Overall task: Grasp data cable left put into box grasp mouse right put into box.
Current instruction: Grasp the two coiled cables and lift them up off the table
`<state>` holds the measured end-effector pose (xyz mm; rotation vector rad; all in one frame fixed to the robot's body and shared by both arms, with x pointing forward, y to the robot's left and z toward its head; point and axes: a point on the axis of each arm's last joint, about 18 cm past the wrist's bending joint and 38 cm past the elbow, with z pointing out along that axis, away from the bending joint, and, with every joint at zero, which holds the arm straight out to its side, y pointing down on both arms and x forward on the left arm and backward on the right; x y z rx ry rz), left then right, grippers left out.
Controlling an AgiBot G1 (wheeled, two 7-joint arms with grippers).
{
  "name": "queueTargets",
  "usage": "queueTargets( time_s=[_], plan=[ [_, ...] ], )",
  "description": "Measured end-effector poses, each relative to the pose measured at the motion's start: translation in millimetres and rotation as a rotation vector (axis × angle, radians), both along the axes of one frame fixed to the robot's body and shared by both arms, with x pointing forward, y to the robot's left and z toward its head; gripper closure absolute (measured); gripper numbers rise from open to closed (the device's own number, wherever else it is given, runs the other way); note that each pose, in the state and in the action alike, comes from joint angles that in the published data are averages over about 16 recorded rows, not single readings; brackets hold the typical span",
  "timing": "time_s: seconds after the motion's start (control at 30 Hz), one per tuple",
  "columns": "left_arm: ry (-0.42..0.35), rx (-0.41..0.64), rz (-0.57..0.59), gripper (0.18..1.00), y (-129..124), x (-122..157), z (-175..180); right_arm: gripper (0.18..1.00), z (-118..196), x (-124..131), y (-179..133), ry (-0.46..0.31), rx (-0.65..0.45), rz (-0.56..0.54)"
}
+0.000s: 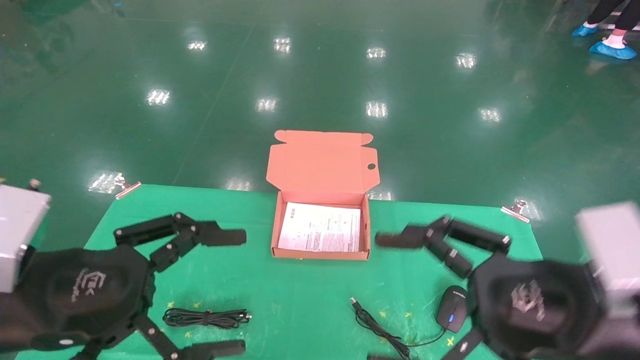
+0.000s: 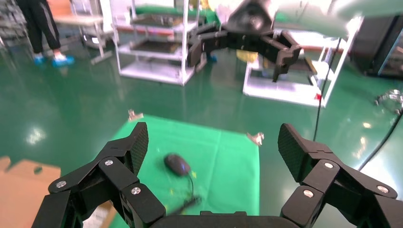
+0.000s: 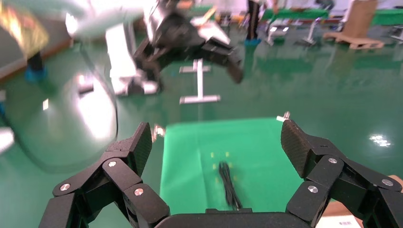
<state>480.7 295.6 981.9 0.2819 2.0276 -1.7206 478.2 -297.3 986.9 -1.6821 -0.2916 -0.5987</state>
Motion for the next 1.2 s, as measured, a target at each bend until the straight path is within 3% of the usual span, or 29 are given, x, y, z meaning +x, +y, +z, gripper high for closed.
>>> queueTargets(
  time_s=[0.13,0.3,0.53,0.73,0.93,1.2],
  plan=[
    [0.019,0.117,0.021,0.184,-4.6,8.9,-11.2,0.178,-6.3,6.4,5.0,-0.059,-0.12,-0.014],
    [0.03,0.331,0.073,0.184,-9.9,28.8,-28.0,0.178,-19.5,22.9,11.2,-0.162,-0.349,-0.037],
    [-0.002,0.644,0.188,0.183,-7.2,71.6,-47.2,0.178,-40.8,58.8,13.1,-0.298,-0.71,-0.074],
    [-0.038,0.836,0.287,0.183,-1.8,112.4,-59.3,0.178,-60.4,93.1,11.0,-0.36,-0.951,-0.126],
    [-0.051,0.939,0.384,0.183,1.3,149.3,-72.6,0.178,-79.9,127.4,12.8,-0.354,-1.055,-0.217],
    [-0.025,0.972,0.499,0.183,1.8,187.0,-86.7,0.178,-106.3,168.0,19.0,-0.242,-1.034,-0.357]
  ],
)
